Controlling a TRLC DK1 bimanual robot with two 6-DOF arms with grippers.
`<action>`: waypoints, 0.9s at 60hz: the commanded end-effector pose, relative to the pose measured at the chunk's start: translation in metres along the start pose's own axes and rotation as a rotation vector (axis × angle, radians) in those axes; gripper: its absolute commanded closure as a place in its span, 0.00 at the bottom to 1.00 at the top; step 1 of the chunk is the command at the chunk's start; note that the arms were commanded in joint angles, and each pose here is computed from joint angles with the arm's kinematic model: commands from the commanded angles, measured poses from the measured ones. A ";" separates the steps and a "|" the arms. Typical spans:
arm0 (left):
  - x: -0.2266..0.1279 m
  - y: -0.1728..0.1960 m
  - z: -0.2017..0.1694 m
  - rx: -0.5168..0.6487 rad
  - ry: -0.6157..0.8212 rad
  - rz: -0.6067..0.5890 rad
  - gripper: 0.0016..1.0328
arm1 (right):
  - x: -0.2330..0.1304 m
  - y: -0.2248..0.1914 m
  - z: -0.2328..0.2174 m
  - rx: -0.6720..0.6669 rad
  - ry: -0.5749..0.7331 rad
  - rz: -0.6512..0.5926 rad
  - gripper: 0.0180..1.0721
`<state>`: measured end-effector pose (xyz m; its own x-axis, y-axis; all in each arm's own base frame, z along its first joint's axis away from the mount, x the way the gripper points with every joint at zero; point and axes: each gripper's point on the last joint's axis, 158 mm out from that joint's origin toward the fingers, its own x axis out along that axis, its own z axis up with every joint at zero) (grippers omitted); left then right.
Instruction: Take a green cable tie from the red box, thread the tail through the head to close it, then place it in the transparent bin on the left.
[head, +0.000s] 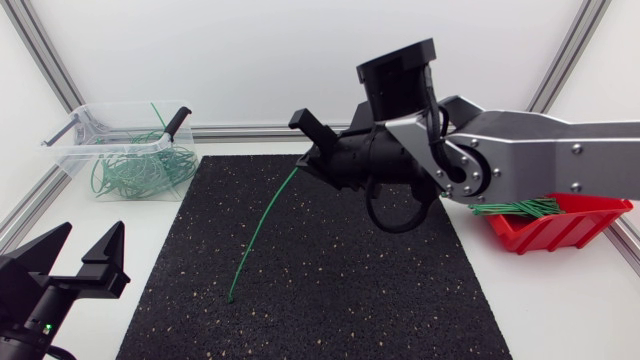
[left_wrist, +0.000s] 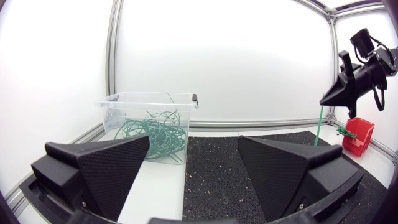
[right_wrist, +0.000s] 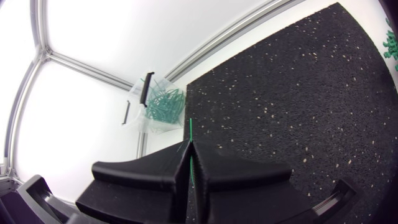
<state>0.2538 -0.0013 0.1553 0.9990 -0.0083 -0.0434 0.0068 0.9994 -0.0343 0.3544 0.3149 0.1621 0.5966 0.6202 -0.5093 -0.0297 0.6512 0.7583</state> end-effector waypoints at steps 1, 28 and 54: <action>0.002 0.000 -0.026 -0.014 0.063 -0.002 0.04 | 0.003 -0.049 -0.012 -0.027 -0.006 -0.110 0.87; 0.002 -0.001 -0.026 -0.014 0.063 -0.005 0.04 | -0.060 -0.100 -0.021 -0.360 0.002 -0.224 0.26; 0.002 0.001 -0.025 -0.015 0.061 0.001 0.04 | -0.020 -0.043 -0.076 -0.760 0.407 -0.066 0.05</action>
<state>0.2538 -0.0013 0.1553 0.9990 -0.0083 -0.0434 0.0068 0.9994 -0.0343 0.2851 0.2966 0.1192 0.3537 0.5832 -0.7313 -0.5639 0.7567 0.3307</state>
